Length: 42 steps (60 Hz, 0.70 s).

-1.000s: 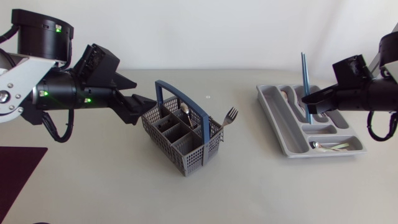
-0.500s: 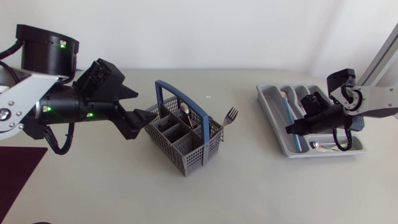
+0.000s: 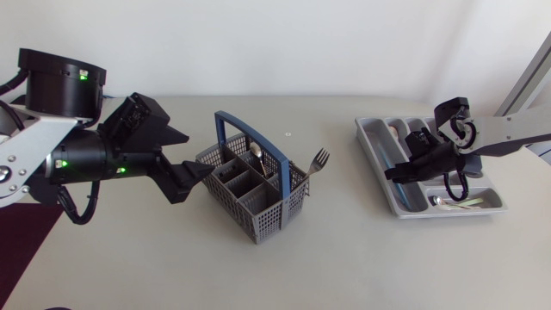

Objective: Sort the cutlery from the basket into the organizer compartments.

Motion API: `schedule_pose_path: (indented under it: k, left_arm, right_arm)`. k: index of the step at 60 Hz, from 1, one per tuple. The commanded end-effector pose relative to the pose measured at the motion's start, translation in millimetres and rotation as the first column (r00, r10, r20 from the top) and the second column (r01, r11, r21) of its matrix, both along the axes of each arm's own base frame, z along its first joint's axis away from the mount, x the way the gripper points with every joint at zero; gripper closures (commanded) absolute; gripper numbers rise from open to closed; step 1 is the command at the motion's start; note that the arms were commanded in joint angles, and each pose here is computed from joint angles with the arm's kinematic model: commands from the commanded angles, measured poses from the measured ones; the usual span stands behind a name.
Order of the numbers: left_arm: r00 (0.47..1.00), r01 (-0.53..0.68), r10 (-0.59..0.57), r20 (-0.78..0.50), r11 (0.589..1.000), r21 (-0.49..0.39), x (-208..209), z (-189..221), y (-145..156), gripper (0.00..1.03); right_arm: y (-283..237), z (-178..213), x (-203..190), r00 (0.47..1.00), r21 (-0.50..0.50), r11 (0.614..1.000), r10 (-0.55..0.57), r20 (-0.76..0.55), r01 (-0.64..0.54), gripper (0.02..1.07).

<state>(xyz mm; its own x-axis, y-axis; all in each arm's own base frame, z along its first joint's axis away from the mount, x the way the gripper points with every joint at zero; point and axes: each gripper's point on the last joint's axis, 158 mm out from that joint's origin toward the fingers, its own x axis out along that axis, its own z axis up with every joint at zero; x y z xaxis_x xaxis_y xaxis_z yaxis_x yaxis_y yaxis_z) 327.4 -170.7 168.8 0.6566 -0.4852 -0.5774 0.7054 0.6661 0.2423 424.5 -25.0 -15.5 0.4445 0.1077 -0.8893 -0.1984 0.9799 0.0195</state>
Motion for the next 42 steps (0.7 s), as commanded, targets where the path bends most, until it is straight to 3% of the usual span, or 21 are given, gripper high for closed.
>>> schedule_pose_path:
  k: [1, 9, 13, 29, 42]
  left_arm:
    - [1.000, -0.002, 0.002, 0.017, 1.000, 0.018, -1, -3, 6, 0.06]
    - [1.000, -0.002, 0.002, 0.020, 1.000, 0.017, -3, -3, 7, 0.06]
    - [1.000, 0.000, 0.000, 0.024, 1.000, 0.015, -5, -3, 7, 0.06]
    - [0.999, 0.032, -0.033, 0.037, 0.999, 0.008, -15, 1, -3, 0.06]
    - [0.995, 0.096, -0.096, 0.035, 0.995, 0.008, -32, 1, -20, 0.06]
  right_arm:
    - [-1, 3, 4, 1.000, -0.012, 1.000, -0.025, 0.014, 0.026, 0.56]
    - [-2, 26, 3, 0.998, -0.027, 0.999, -0.023, 0.067, 0.025, 0.35]
    - [1, 45, 0, 0.993, -0.036, 0.999, -0.004, 0.117, 0.008, 0.30]
    - [67, 111, -33, 0.943, 0.013, 0.986, 0.154, 0.294, -0.165, 0.30]
    - [123, 147, -67, 0.882, 0.106, 0.934, 0.280, 0.380, -0.342, 0.30]
